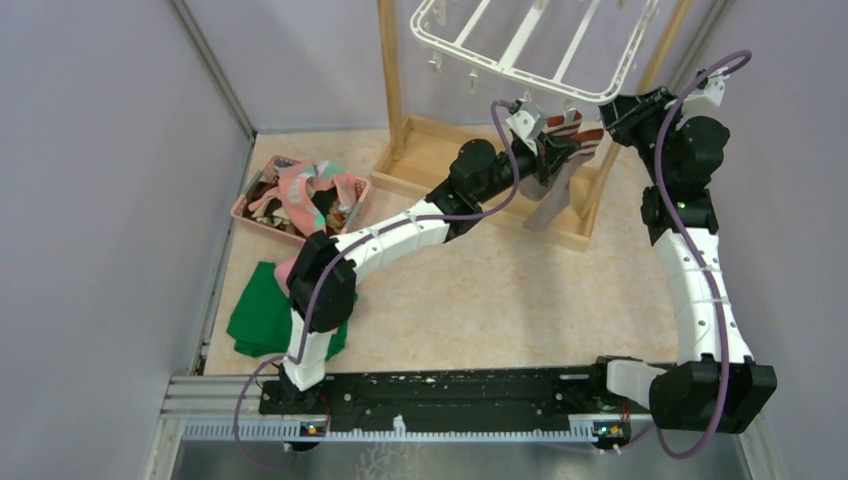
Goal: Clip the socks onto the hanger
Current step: Open the clamp at the hanger, then clamp the sock onto the hanger.
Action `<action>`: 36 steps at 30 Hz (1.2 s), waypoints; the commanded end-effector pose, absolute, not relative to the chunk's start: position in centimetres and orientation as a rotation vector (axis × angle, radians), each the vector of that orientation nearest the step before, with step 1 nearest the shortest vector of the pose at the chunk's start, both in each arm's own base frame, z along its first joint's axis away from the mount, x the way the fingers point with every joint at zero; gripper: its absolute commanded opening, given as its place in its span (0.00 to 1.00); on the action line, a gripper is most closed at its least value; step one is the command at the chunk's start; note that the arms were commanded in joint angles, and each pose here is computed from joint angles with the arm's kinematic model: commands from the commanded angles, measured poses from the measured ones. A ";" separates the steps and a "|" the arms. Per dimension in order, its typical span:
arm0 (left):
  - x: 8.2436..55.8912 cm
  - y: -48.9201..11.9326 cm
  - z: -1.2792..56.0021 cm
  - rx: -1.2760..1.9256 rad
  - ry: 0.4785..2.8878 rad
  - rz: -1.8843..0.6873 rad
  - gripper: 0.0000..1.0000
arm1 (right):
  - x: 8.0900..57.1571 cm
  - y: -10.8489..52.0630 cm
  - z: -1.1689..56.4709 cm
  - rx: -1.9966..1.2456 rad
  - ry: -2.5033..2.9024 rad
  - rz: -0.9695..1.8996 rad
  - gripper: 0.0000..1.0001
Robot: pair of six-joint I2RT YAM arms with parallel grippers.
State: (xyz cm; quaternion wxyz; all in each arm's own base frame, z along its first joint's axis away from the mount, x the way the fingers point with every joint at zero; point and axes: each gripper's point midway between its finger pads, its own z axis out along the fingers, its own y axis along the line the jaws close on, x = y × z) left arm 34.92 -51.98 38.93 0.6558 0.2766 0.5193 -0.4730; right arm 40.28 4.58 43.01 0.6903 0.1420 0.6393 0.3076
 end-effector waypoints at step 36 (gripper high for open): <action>37.3 -52.9 41.9 0.619 1.031 -0.758 0.00 | 40.8 5.0 43.7 0.273 1.406 0.693 0.00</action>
